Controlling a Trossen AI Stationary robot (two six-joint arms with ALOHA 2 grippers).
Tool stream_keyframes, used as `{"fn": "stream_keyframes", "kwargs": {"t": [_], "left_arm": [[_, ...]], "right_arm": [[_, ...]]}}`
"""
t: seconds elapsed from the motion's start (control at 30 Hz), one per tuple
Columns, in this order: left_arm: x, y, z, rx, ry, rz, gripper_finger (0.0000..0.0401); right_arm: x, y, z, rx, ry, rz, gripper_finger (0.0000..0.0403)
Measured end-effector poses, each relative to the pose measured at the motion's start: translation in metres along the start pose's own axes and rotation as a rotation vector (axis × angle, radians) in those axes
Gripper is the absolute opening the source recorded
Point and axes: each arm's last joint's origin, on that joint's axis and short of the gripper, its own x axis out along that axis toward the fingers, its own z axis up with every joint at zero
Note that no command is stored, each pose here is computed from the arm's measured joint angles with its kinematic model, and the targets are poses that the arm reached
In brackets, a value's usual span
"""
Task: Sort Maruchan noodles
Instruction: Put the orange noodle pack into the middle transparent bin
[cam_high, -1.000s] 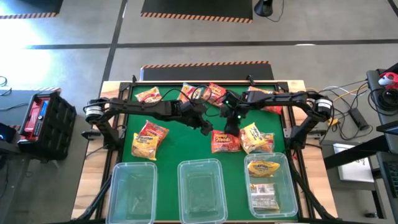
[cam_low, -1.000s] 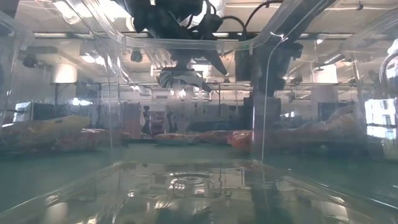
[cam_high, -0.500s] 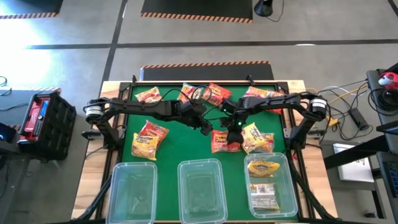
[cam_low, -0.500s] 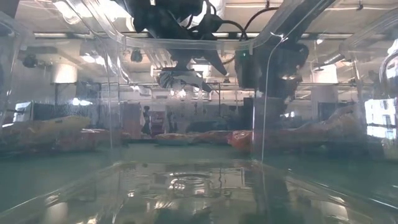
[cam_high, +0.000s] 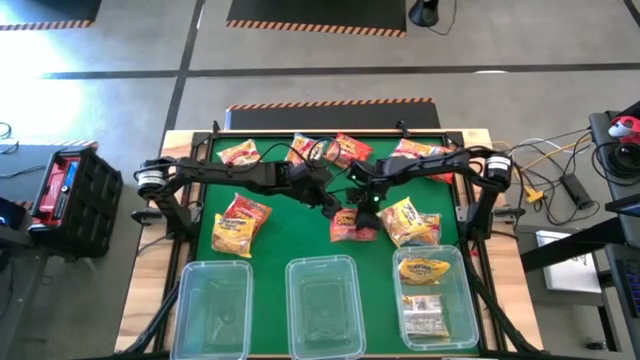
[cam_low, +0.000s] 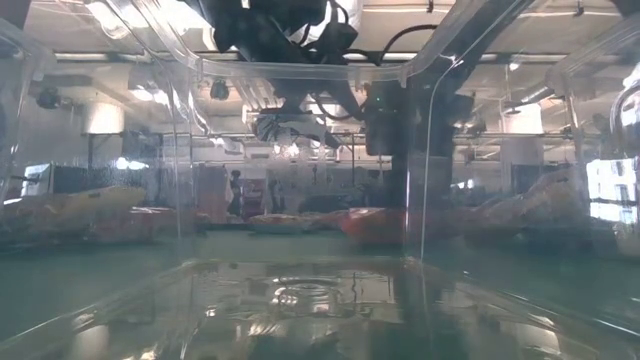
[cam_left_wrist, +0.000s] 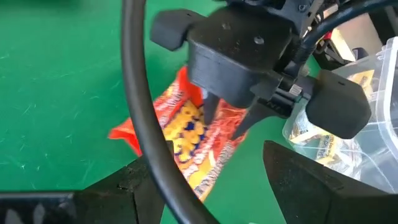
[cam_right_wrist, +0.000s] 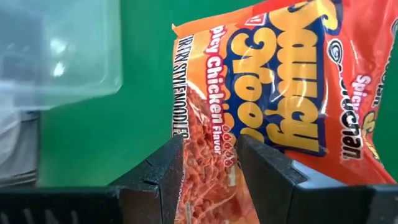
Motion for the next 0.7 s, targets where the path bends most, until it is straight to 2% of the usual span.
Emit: {"fn": "stream_keyframes", "kwargs": {"t": [0.1,0.3,0.37,0.53,0.7], "left_arm": [[0.0,0.002,-0.002,0.001,0.017,0.016,0.0231],[0.0,0.006,-0.007,0.014,0.068,0.064,0.0231],[-0.001,0.007,-0.007,0.024,0.072,0.071,0.0231],[-0.001,0.008,-0.006,0.038,0.038,0.111,0.0231],[-0.001,0.011,-0.006,0.045,0.005,0.176,0.0231]], "right_arm": [[-0.003,-0.001,0.011,-0.044,-0.051,-0.07,0.0148],[-0.012,-0.006,0.032,-0.104,-0.143,-0.354,0.0148],[-0.016,-0.006,0.039,-0.095,-0.163,-0.417,0.0148],[-0.03,0.003,0.056,-0.059,-0.203,-0.372,0.0148],[-0.042,0.012,0.061,-0.059,-0.143,-0.333,0.0148]]}}
